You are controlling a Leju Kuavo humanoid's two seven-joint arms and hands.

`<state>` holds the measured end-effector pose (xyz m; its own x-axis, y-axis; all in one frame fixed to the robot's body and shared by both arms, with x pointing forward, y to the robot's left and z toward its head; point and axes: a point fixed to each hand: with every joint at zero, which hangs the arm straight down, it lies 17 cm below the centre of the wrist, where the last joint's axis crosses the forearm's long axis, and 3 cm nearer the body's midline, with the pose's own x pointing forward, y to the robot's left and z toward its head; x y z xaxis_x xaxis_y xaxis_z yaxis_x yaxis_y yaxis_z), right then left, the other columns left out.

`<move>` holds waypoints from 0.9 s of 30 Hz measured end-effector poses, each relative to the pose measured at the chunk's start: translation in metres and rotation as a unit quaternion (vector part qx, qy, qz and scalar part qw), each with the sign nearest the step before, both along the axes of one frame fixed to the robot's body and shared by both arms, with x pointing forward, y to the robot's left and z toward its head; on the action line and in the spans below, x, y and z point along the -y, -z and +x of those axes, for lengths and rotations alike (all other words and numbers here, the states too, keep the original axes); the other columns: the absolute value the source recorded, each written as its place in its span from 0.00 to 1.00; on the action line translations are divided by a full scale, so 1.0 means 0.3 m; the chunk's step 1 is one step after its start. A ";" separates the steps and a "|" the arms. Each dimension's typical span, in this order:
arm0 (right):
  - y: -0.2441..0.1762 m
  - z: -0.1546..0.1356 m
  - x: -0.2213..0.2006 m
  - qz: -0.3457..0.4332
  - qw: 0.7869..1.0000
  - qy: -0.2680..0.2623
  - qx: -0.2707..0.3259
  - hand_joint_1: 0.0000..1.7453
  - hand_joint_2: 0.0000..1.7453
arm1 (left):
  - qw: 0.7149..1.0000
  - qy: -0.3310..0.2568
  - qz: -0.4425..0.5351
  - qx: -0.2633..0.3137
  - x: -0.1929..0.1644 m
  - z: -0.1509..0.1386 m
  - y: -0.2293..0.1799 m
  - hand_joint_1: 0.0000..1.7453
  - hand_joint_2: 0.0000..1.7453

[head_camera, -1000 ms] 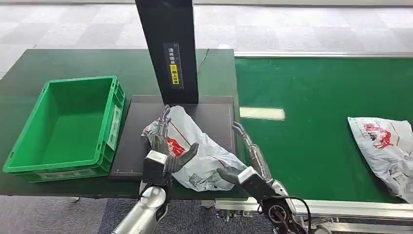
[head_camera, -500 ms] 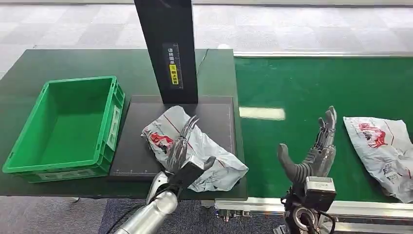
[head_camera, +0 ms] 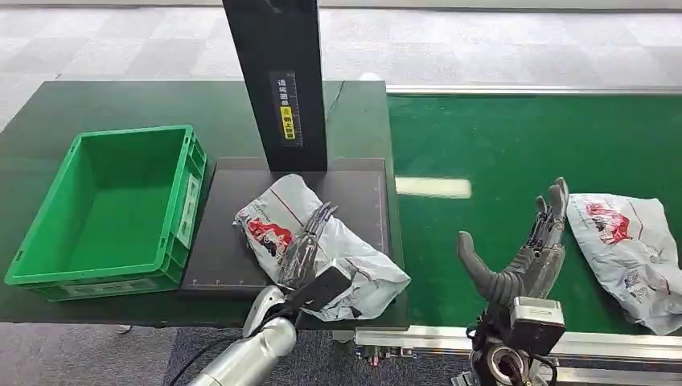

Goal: Moved the parcel from conveyor to table for the left to box.

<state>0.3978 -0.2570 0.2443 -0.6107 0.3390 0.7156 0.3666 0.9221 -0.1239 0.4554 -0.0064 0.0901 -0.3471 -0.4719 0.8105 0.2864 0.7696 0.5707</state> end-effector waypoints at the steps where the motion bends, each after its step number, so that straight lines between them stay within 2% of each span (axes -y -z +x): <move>1: 0.001 0.001 0.000 0.001 1.000 0.000 -0.001 0.00 1.00 | 1.000 -0.001 0.009 -0.003 0.000 0.002 0.009 0.00 1.00; 9: 0.010 0.009 -0.019 -0.002 1.000 -0.006 -0.013 0.00 1.00 | 0.997 -0.006 0.072 -0.017 0.000 0.001 0.071 0.00 1.00; 10: 0.012 0.008 -0.022 -0.002 1.000 -0.008 -0.014 0.00 1.00 | 0.997 -0.005 0.075 -0.019 -0.001 0.000 0.077 0.31 1.00; 11: 0.012 0.008 -0.024 -0.002 1.000 -0.008 -0.014 0.00 1.00 | 0.997 -0.005 0.077 -0.019 0.000 -0.001 0.078 0.75 1.00; 12: 0.012 0.008 -0.026 -0.002 1.000 -0.009 -0.014 0.00 1.00 | 0.997 -0.006 0.078 -0.019 -0.002 0.000 0.081 0.80 1.00; 13: 0.012 0.008 -0.027 -0.003 1.000 -0.009 -0.014 0.00 1.00 | 0.997 -0.008 0.079 -0.020 -0.005 0.000 0.083 0.81 1.00; 14: 0.012 0.008 -0.027 -0.004 1.000 -0.010 -0.013 0.00 1.00 | 0.997 -0.010 0.077 -0.020 -0.007 0.001 0.083 0.94 1.00; 18: 0.011 0.009 -0.031 -0.004 1.000 -0.013 -0.014 0.00 1.00 | 0.997 -0.017 0.073 -0.020 -0.018 0.007 0.080 1.00 1.00; 27: -0.001 0.018 -0.029 -0.001 1.000 -0.016 -0.010 0.00 1.00 | 0.997 -0.030 0.068 -0.019 -0.046 0.024 0.077 1.00 1.00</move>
